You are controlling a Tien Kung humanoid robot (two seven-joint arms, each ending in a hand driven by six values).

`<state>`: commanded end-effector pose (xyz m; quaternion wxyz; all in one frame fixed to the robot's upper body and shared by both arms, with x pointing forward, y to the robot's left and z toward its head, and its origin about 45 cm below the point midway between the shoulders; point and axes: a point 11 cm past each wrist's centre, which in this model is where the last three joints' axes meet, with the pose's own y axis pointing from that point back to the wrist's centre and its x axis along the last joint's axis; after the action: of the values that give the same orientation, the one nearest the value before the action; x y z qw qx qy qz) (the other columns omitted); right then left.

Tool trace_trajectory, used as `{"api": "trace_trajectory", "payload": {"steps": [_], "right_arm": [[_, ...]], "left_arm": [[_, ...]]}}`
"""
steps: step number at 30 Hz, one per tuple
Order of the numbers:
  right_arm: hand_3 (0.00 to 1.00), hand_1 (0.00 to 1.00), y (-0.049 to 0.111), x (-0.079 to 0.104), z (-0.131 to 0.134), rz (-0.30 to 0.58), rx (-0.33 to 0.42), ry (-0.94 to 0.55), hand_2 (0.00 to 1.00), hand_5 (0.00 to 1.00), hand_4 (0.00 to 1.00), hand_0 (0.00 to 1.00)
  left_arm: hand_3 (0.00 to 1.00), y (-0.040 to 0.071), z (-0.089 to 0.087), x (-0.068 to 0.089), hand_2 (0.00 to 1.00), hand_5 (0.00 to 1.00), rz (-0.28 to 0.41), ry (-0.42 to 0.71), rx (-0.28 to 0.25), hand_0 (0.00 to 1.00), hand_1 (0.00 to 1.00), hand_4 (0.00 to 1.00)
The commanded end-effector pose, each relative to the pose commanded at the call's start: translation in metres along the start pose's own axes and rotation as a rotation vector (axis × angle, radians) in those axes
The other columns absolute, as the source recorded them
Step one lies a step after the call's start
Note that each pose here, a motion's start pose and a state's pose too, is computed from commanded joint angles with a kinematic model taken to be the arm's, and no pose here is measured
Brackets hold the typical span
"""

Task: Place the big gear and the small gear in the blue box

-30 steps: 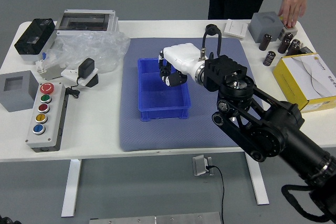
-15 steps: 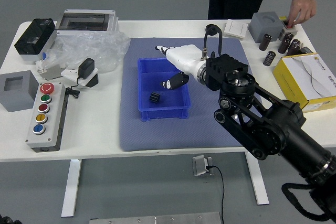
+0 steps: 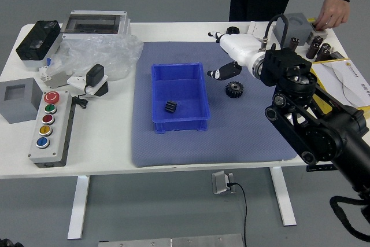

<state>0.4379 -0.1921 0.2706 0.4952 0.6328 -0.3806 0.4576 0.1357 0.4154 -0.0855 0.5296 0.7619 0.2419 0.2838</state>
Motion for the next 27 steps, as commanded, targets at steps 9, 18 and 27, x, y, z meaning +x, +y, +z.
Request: {"api": "trace_trajectory", "payload": {"steps": [9, 18, 27], "right_arm": [[0.882, 0.710, -0.005, -0.021, 0.032, -0.022, -0.067, -0.012, 0.795, 0.368, 0.815, 0.739], [0.870, 0.708, -0.014, -0.045, 0.050, -0.066, -0.105, -0.015, 0.796, 0.361, 0.813, 0.737], [0.861, 0.693, -0.024, -0.065, 0.056, -0.115, -0.129, -0.024, 0.788, 0.348, 0.808, 0.720]], "left_arm": [[0.887, 0.000, 0.002, 0.000, 0.841, 0.761, 0.001, 0.002, -0.004, 0.872, 0.841, 0.772], [0.887, 0.001, 0.003, 0.000, 0.841, 0.760, 0.003, 0.000, -0.006, 0.872, 0.840, 0.772], [0.887, 0.001, 0.003, -0.001, 0.842, 0.757, 0.001, -0.010, -0.003, 0.872, 0.840, 0.771]]}}
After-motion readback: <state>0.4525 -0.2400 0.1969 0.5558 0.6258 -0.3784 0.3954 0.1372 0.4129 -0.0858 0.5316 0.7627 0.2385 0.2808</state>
